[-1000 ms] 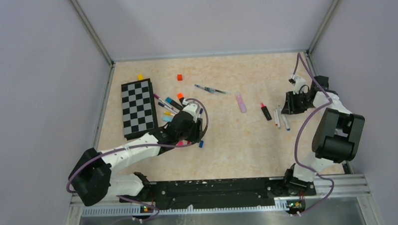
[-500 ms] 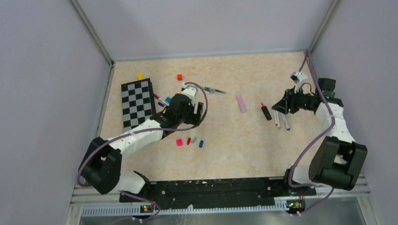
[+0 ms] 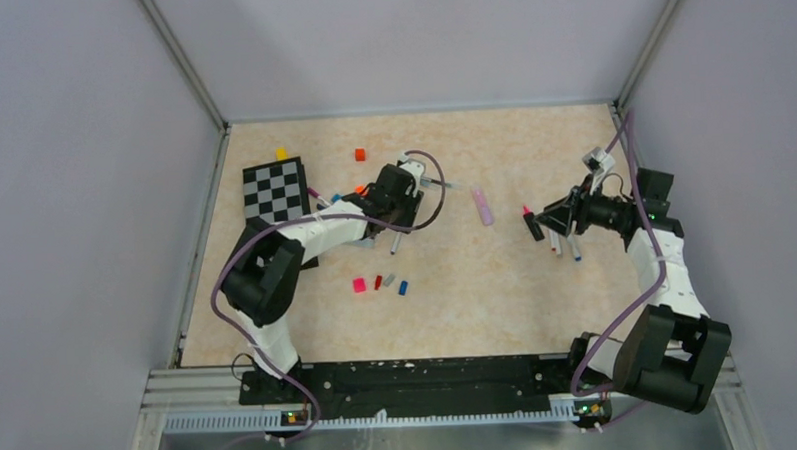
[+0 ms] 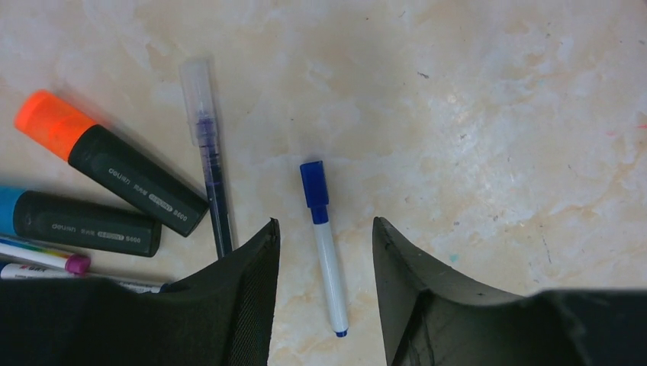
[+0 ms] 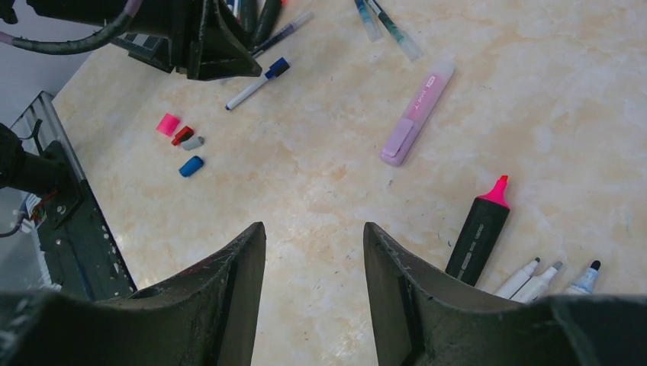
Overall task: Open the pen caps
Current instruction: Pick up the pen from the center of the board.
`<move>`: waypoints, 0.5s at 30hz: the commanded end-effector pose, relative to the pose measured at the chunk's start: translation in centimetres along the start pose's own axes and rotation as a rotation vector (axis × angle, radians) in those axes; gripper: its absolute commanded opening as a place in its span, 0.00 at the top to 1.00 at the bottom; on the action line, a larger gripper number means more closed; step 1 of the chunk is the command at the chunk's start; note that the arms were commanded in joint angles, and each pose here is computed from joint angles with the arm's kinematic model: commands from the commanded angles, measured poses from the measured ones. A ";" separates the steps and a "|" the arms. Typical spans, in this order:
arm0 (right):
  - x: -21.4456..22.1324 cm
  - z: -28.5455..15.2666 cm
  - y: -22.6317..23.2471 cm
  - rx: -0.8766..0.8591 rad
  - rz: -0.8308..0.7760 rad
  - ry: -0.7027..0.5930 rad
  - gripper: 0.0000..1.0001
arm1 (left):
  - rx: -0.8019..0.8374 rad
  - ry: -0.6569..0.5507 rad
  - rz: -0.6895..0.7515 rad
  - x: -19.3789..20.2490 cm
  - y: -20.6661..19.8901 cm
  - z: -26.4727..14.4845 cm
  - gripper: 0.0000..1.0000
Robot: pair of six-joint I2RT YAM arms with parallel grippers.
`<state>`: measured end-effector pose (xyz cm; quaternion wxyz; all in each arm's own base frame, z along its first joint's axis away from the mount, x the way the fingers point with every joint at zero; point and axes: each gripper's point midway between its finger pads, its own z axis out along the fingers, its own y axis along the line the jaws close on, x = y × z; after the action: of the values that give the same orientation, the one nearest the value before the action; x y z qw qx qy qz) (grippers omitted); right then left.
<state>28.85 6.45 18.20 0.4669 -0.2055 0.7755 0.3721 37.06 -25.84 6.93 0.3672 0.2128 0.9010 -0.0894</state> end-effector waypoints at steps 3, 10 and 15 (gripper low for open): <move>-1.0 0.4 0.6 -0.036 -0.058 -0.017 0.51 | -0.030 0.063 0.023 0.0 0.4 1.5 0.50; -0.6 0.8 0.6 -0.041 -0.057 0.006 0.51 | -0.051 0.100 0.039 0.8 0.8 2.3 0.54; -0.5 0.9 0.6 -0.042 -0.059 0.012 0.51 | -0.049 0.127 0.041 1.7 0.8 2.9 0.60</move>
<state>28.70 7.54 17.81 0.4551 -0.2188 0.7743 0.3814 37.30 -25.41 3.27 0.3113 0.2255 0.9217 -0.0510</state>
